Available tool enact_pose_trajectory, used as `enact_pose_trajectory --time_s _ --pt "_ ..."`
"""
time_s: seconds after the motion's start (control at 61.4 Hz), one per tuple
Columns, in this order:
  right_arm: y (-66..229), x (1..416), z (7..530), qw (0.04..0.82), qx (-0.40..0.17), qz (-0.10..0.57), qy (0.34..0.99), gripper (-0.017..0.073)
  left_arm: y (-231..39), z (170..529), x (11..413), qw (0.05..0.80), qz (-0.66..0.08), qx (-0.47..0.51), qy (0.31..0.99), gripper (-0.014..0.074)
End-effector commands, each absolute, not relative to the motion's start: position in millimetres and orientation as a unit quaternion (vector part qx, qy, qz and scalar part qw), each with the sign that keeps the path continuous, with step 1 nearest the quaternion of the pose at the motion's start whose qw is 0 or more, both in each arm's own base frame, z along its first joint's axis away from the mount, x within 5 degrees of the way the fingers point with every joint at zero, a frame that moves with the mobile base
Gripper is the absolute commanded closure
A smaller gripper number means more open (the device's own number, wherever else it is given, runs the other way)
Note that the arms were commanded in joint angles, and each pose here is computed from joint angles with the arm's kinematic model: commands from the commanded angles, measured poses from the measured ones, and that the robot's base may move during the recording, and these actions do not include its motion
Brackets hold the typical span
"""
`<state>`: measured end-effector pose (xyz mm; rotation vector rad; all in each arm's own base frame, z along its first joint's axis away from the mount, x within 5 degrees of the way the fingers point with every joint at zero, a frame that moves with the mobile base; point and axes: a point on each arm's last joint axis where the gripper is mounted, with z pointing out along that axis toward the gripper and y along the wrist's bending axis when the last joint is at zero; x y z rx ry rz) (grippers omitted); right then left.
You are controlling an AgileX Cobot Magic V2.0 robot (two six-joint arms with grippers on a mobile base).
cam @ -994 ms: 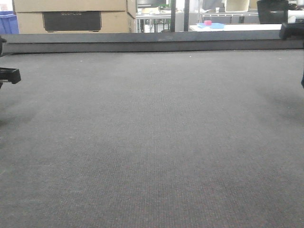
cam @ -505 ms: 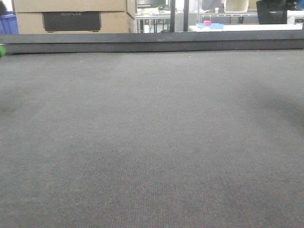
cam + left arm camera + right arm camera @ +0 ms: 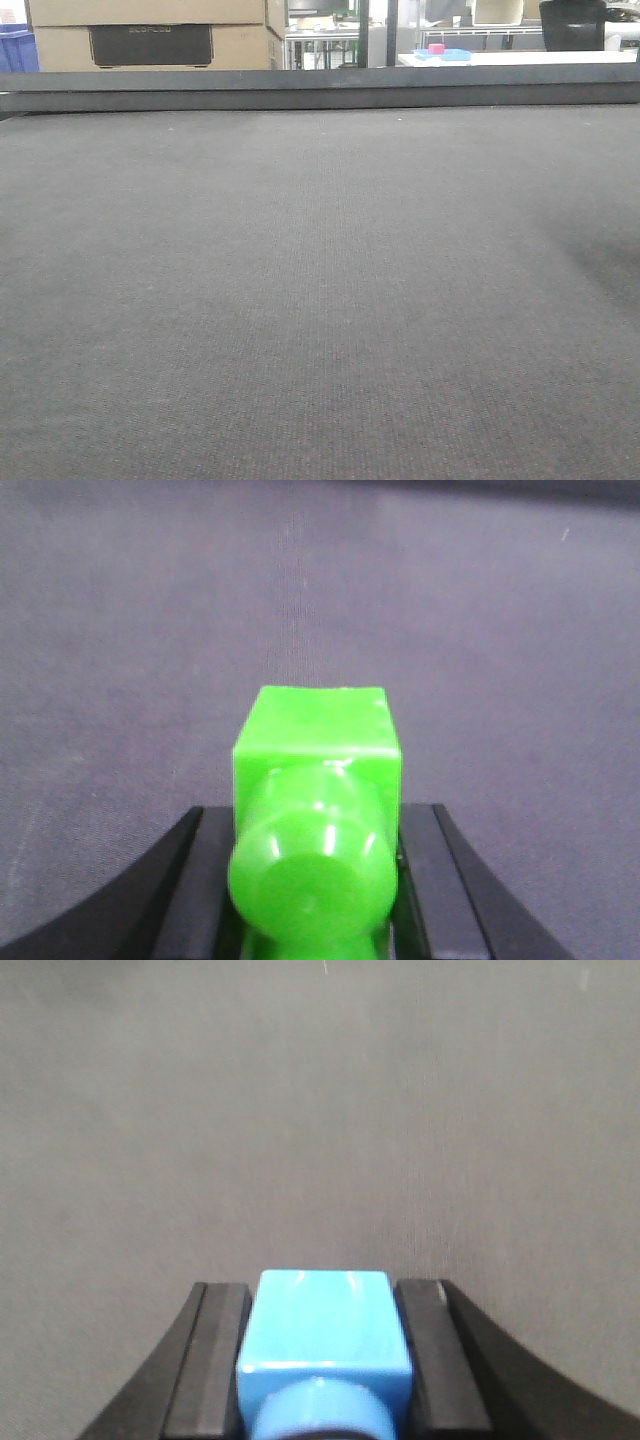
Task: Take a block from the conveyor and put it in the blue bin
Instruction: 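Lift both held blocks up off the conveyor belt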
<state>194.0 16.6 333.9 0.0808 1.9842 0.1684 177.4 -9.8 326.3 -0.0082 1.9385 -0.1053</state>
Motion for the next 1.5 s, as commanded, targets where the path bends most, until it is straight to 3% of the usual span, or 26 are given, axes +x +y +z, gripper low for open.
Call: enact_pose_trajectory --time_s 0.0,0.179,0.538,0.733,1.483 --pt "14.5 174.4 333.2 0.584 0.027 0.069 0.809 0.0721 -9.5 327.2 152.9 0.600 -0.050 -0.006 0.799 0.0704" --pt "12.1 145.6 315.1 0.598 0.027 0.070 0.798 0.0721 -7.9 327.3 113.3 0.645 -0.053 -0.004 0.762 0.0704" --pt "9.0 107.3 343.6 0.678 0.024 0.080 0.730 0.0721 -5.8 347.5 62.3 0.728 -0.057 -0.001 0.684 0.0704" --pt "7.8 94.0 356.1 0.724 0.023 0.085 0.684 0.0721 -5.6 349.0 56.3 0.737 -0.057 0.000 0.674 0.0704" --pt "7.8 93.5 356.9 0.727 0.023 0.085 0.681 0.0721 -5.4 350.5 56.3 0.742 -0.057 -0.001 0.668 0.0704"
